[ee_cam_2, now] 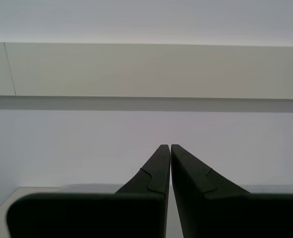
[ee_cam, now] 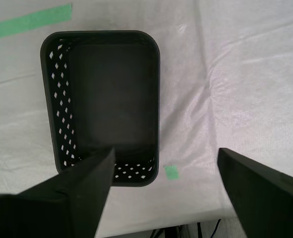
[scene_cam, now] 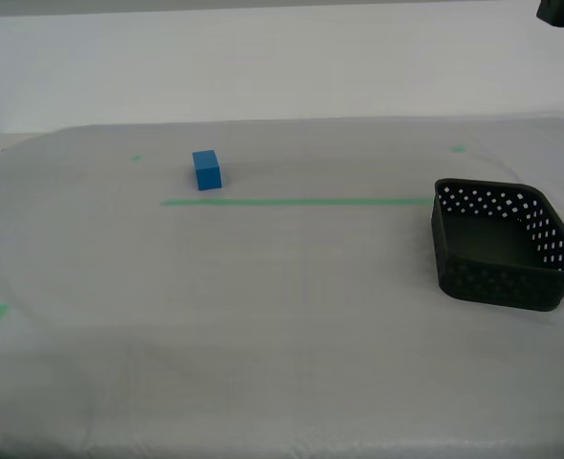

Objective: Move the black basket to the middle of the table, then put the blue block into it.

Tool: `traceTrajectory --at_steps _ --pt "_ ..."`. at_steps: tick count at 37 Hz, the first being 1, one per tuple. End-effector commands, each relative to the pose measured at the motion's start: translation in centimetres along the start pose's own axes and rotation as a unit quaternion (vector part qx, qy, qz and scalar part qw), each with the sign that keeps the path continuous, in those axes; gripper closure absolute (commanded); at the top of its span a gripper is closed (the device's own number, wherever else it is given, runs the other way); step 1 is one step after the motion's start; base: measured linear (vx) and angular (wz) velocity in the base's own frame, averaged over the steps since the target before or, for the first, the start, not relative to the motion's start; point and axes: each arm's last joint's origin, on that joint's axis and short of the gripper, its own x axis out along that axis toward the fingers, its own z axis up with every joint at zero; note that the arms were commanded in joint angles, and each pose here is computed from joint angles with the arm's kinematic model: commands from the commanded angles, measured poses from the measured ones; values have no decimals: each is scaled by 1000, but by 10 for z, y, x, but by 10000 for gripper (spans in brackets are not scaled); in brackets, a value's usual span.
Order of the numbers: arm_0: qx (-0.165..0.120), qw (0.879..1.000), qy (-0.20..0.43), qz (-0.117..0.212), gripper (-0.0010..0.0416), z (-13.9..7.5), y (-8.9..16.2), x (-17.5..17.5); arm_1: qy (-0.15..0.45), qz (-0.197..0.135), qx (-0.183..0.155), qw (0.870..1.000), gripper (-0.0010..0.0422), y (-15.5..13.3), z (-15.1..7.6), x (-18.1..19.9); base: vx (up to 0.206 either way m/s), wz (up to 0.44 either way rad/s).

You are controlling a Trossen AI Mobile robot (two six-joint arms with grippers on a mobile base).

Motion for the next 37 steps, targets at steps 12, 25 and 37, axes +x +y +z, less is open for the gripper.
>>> traceTrajectory --at_steps 12,25,37 --pt "11 1000 7 -2 19 6 10 28 -3 0 1 1000 412 0 1 0 0 0" --pt "38 999 7 0 6 -8 4 69 -3 0 1 1000 412 0 1 0 0 0" --pt "38 999 -25 9 6 -18 0 99 -3 0 1 1000 412 0 1 0 0 0"
